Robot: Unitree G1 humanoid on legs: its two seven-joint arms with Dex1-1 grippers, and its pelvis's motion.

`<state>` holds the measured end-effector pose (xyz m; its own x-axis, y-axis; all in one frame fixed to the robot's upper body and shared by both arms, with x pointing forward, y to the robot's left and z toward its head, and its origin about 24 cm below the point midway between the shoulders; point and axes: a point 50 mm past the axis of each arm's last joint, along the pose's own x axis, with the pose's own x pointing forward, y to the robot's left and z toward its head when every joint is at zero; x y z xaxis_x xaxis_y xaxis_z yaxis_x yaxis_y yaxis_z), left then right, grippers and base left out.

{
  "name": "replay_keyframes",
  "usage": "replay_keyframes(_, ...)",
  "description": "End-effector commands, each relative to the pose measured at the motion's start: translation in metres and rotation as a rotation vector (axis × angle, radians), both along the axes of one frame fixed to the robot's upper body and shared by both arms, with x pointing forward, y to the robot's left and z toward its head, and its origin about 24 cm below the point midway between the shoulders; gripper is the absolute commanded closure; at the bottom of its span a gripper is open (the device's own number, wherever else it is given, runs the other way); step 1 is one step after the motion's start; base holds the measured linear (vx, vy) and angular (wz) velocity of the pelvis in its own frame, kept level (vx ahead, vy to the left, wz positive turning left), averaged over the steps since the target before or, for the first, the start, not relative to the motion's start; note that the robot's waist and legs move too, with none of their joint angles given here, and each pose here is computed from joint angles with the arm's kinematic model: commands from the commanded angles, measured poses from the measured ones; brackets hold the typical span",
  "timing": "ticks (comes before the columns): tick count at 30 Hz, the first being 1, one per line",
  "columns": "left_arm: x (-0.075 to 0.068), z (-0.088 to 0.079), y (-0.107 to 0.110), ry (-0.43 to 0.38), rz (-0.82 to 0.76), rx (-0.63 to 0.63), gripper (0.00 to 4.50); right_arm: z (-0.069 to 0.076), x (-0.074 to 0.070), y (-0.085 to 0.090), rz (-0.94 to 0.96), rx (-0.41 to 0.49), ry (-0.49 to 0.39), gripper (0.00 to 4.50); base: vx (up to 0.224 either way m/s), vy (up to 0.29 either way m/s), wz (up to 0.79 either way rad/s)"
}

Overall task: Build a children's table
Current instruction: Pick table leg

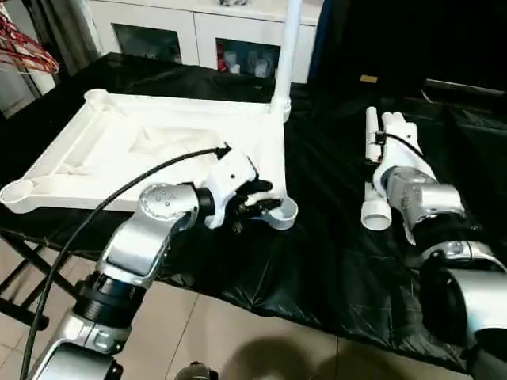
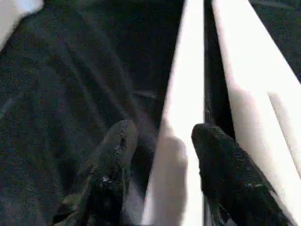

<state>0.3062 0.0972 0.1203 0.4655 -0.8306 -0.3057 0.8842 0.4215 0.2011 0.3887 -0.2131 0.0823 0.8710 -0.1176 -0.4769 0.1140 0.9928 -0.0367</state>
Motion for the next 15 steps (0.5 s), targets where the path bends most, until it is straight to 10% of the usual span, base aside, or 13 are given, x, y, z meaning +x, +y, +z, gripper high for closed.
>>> replay_keyframes(1, -0.003, 0.002, -0.001, -0.001, -0.011, 0.002, 2.30, 0.010, 0.004, -0.006, -0.023, -0.013, -0.026, 1.99, 0.000, 0.000, 0.00)
replay_keyframes(15, -0.007, 0.001, -0.001, -0.014, 0.005, 0.055, 1.02, -0.012, -0.007, -0.015, -0.010, 0.086, 0.182, 1.25, 0.000, 0.000, 0.00)
